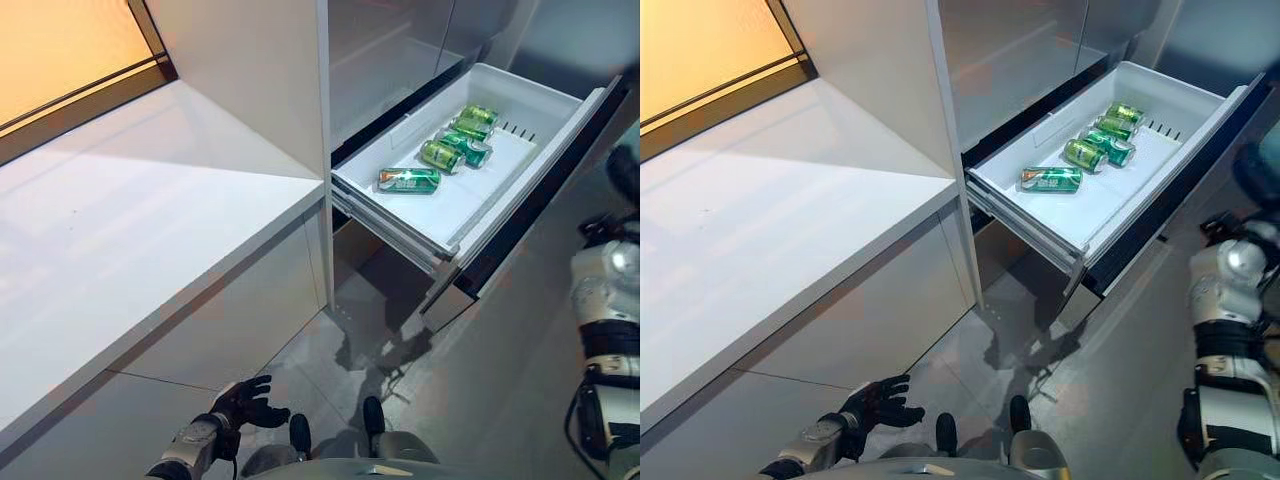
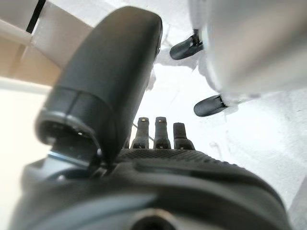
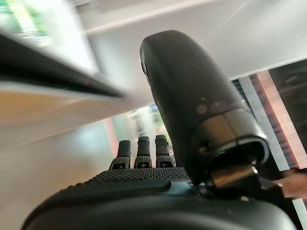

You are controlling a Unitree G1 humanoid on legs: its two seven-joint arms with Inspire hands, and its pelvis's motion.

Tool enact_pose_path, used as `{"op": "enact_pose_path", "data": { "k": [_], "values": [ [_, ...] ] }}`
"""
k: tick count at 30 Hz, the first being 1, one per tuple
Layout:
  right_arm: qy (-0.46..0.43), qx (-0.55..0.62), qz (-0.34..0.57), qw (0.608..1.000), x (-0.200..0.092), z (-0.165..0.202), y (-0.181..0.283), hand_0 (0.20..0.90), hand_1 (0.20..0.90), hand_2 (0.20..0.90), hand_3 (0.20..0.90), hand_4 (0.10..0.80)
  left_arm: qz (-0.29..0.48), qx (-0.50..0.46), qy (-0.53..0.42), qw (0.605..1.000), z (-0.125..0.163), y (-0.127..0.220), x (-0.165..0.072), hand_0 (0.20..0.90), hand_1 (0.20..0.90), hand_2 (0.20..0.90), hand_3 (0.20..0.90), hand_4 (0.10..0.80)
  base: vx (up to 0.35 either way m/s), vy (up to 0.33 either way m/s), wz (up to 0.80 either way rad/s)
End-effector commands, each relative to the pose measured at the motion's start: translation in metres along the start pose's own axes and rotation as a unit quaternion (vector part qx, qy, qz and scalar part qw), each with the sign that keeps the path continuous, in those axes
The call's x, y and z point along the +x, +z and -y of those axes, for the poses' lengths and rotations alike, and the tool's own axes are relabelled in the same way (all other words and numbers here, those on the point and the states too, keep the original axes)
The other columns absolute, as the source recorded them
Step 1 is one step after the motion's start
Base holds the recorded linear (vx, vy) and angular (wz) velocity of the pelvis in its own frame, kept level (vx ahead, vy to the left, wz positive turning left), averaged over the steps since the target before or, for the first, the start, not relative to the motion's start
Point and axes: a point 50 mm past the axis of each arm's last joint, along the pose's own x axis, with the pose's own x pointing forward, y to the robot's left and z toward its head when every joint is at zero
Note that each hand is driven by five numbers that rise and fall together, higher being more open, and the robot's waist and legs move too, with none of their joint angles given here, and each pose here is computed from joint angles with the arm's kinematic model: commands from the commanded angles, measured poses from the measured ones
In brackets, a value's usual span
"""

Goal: Put drinks into fridge and close the fridge

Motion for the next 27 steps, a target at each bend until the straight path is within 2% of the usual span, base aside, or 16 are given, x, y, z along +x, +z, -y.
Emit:
{"op": "enact_pose_path", "data": {
  "k": [1, 7, 14, 17, 20, 23, 25, 27],
  "values": [
    [0.039, 0.102, 0.125, 0.986, 0.006, -0.032, 0.063, 0.9, 0.9, 0.9, 0.9, 0.8, 0.036, 0.025, 0.002, 0.999, -0.005, 0.018, 0.001, 0.9, 0.9, 0.9, 0.9, 0.8, -0.192, 0.01, 0.14],
    [0.044, 0.162, 0.148, 0.975, 0.002, -0.059, 0.08, 0.9, 0.9, 0.9, 0.9, 0.8, 0.093, 0.029, 0.01, 0.995, -0.004, 0.055, 0.006, 0.9, 0.9, 0.9, 0.9, 0.8, -0.274, 0.05, 0.06],
    [0.063, 0.179, 0.14, 0.972, 0.004, -0.078, 0.094, 0.9, 0.9, 0.9, 0.9, 0.8, 0.102, 0.009, 0.036, 0.994, -0.01, 0.061, 0.005, 0.9, 0.9, 0.9, 0.9, 0.8, -0.142, 0.087, -0.02],
    [0.098, 0.174, 0.112, 0.973, 0.006, -0.088, 0.092, 0.9, 0.9, 0.9, 0.9, 0.8, 0.11, -0.004, 0.041, 0.993, -0.012, 0.065, 0.005, 0.9, 0.9, 0.9, 0.9, 0.8, -0.077, 0.083, -0.2],
    [0.182, 0.162, 0.108, 0.964, -0.001, -0.106, 0.093, 0.9, 0.9, 0.9, 0.9, 0.8, 0.126, -0.013, 0.038, 0.991, -0.011, 0.072, 0.005, 0.9, 0.9, 0.9, 0.9, 0.8, -0.07, 0.071, -0.04],
    [0.288, 0.135, 0.139, 0.938, -0.022, -0.13, 0.1, 0.9, 0.9, 0.9, 0.9, 0.8, 0.142, -0.018, 0.031, 0.989, -0.007, 0.079, 0.005, 0.9, 0.9, 0.9, 0.9, 0.8, -0.038, 0.038, -0.05],
    [0.319, 0.127, 0.157, 0.926, -0.03, -0.137, 0.104, 0.9, 0.9, 0.9, 0.9, 0.8, 0.146, -0.02, 0.028, 0.989, -0.006, 0.08, 0.004, 0.9, 0.9, 0.9, 0.9, 0.8, -0.01, 0.015, -0.03],
    [0.401, 0.127, 0.199, 0.885, -0.052, -0.154, 0.119, 0.9, 0.9, 0.9, 0.9, 0.8, 0.158, -0.023, 0.019, 0.987, -0.002, 0.081, 0.003, 0.9, 0.9, 0.9, 0.9, 0.8, -0.009, 0.011, -0.02]
  ]
}}
